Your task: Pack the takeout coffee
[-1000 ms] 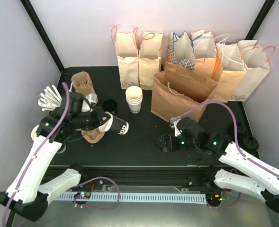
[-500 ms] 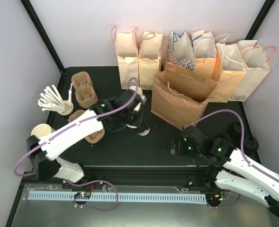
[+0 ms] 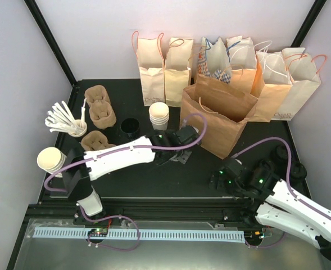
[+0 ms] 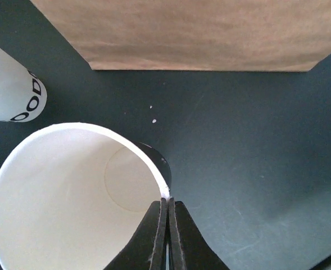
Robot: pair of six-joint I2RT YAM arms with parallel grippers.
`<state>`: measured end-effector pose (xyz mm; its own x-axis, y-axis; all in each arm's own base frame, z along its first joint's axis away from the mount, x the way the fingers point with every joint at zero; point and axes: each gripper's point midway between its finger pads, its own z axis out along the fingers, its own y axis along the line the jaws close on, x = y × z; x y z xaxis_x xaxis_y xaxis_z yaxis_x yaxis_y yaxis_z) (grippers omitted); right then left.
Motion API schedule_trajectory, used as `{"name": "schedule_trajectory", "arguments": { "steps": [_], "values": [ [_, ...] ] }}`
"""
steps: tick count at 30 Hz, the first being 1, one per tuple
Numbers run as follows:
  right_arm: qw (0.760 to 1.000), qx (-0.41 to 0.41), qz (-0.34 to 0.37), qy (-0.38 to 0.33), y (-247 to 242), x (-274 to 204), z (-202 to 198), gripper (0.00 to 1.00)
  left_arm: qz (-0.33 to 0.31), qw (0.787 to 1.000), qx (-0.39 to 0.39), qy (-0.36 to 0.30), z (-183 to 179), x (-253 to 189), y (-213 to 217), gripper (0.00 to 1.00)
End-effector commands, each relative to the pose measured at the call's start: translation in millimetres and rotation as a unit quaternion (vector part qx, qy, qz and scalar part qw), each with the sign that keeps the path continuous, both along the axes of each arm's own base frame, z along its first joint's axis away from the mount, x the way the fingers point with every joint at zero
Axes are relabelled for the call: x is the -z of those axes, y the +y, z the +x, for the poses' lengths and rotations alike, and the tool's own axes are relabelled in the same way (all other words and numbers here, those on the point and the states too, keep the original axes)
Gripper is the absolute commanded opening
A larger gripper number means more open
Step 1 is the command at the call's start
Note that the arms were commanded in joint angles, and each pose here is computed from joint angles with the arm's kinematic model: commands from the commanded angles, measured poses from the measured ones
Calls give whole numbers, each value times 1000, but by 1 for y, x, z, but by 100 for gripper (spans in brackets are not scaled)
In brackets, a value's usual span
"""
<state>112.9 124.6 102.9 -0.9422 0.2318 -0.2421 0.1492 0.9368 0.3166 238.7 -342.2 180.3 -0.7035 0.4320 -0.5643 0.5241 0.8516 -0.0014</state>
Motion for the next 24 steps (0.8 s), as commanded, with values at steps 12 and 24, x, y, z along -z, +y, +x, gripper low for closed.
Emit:
{"name": "schedule_trajectory", "arguments": {
  "steps": [12, 24],
  "values": [
    [1000, 8, 5, -16, -1, -10, 5, 100, 51, 998, -5, -21, 3, 40, -19, 40],
    [998, 22, -59, -22, -20, -15, 20, 100, -26, 1000, -6, -3, -11, -19, -15, 93]
  ]
}}
